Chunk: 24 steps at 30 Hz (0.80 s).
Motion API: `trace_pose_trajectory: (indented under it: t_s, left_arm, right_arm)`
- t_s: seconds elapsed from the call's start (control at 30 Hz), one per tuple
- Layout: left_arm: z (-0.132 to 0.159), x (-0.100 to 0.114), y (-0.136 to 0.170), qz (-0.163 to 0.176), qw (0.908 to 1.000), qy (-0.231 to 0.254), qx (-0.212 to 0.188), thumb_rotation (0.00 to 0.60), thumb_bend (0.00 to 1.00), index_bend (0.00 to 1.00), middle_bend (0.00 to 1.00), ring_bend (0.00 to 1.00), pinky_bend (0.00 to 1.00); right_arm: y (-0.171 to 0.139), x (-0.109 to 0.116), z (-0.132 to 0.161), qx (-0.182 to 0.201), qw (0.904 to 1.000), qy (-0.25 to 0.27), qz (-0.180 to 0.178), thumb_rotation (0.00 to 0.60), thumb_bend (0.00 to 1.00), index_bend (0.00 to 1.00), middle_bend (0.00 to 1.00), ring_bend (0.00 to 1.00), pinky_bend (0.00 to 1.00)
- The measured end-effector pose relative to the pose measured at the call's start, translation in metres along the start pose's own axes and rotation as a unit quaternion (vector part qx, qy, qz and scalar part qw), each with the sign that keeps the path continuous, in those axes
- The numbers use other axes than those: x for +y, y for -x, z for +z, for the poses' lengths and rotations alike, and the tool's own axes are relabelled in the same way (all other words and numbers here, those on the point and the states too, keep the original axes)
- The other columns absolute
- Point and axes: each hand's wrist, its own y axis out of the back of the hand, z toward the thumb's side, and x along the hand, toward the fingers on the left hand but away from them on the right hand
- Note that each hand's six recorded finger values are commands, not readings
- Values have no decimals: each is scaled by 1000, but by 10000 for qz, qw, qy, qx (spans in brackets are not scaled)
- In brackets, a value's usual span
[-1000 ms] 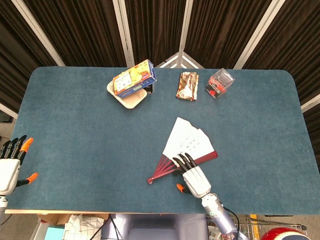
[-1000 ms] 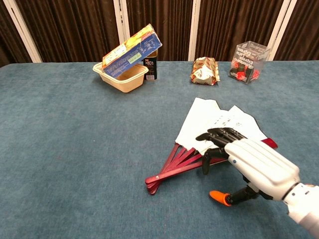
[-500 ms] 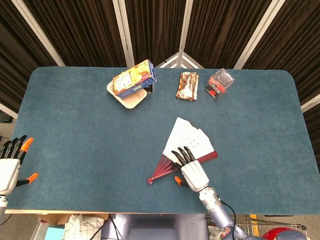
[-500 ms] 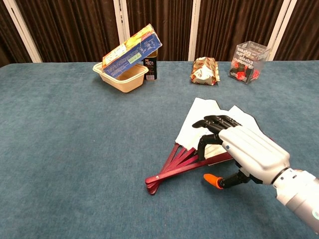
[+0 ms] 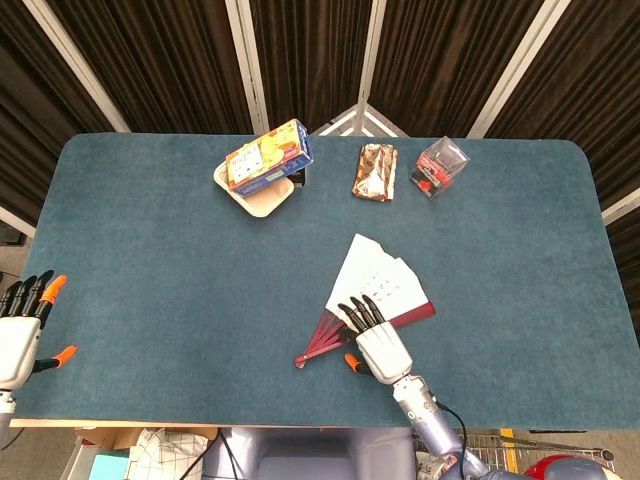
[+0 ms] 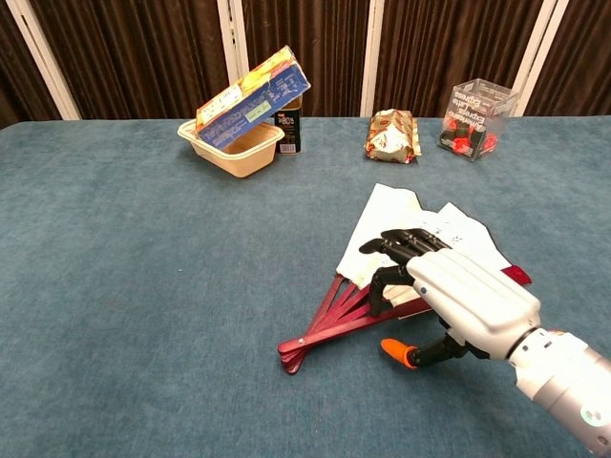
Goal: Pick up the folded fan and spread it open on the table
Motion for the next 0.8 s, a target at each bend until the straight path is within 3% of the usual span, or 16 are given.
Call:
trace_pose_trajectory:
  t_s: [0.53, 0.67, 0.8]
  left_arm:
    - [0, 0, 0, -3, 10000, 18, 6, 600, 0, 0, 0, 0, 0]
    - [0, 0, 0, -14, 10000, 15, 2, 600, 0, 0, 0, 0, 0]
    - [0, 0, 0, -18, 10000, 21, 8, 600, 0, 0, 0, 0, 0]
  right_arm:
    - [10, -5, 9, -52, 9999, 96, -102, 600, 327, 503, 157, 17, 0]
    - [10, -9, 7, -93, 9999, 90, -57, 600, 420, 514, 168, 17, 0]
    - [10, -10, 8, -82, 9999, 131, -34, 600, 509, 603, 197, 20, 0]
